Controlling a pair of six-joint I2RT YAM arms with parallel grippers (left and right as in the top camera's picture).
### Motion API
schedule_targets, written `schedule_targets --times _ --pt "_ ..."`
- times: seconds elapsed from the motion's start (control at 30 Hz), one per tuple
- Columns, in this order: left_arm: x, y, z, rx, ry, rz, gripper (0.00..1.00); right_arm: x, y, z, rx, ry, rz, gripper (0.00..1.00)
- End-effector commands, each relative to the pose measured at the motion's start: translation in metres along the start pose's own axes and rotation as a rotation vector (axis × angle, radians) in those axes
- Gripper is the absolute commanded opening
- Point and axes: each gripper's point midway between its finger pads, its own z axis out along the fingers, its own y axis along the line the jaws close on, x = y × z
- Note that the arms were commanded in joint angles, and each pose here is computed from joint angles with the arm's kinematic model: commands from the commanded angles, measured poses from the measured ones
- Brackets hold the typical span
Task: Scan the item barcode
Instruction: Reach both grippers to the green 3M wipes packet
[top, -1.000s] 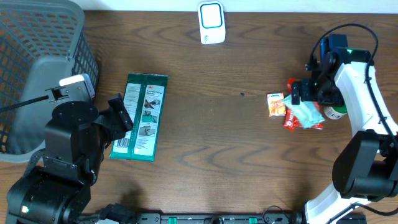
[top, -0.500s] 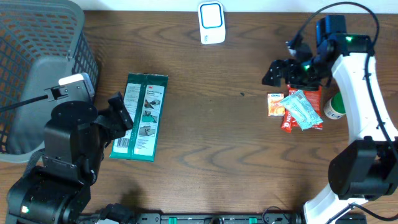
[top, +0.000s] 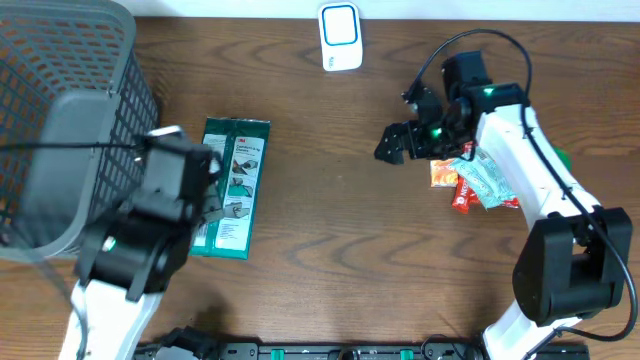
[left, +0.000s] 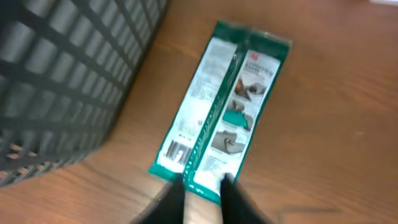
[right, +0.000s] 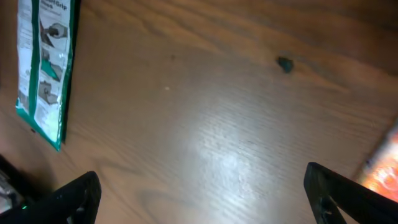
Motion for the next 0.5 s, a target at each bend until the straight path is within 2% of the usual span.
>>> schedule_targets --times 0.0,0.13,0.23,0.3,0.4,0.47 --pt "0.001 -0.009 0.017 -0.013 0.055 0.008 0.07 0.006 0.014 0.011 -0.025 0.011 -0.009 0.99" --pt "-0.001 -0.005 0.055 -0.148 0.111 0.046 0.07 0.008 0.028 0.022 -0.035 0.012 -0.007 0.97" --pt "-0.001 -0.003 0.084 -0.169 0.178 0.026 0.08 0.008 0.039 0.027 -0.044 0.015 -0.034 0.95" --pt "0.004 -0.007 0.1 -0.114 0.245 0.035 0.07 0.009 0.044 0.029 -0.047 0.017 -0.048 0.95" --pt "0.012 -0.017 0.131 0.046 0.366 0.048 0.08 0.008 0.049 0.031 -0.052 0.012 -0.067 0.95" --pt "0.01 -0.007 0.146 0.028 0.38 0.046 0.08 0.008 0.051 0.032 -0.051 0.01 -0.073 0.95"
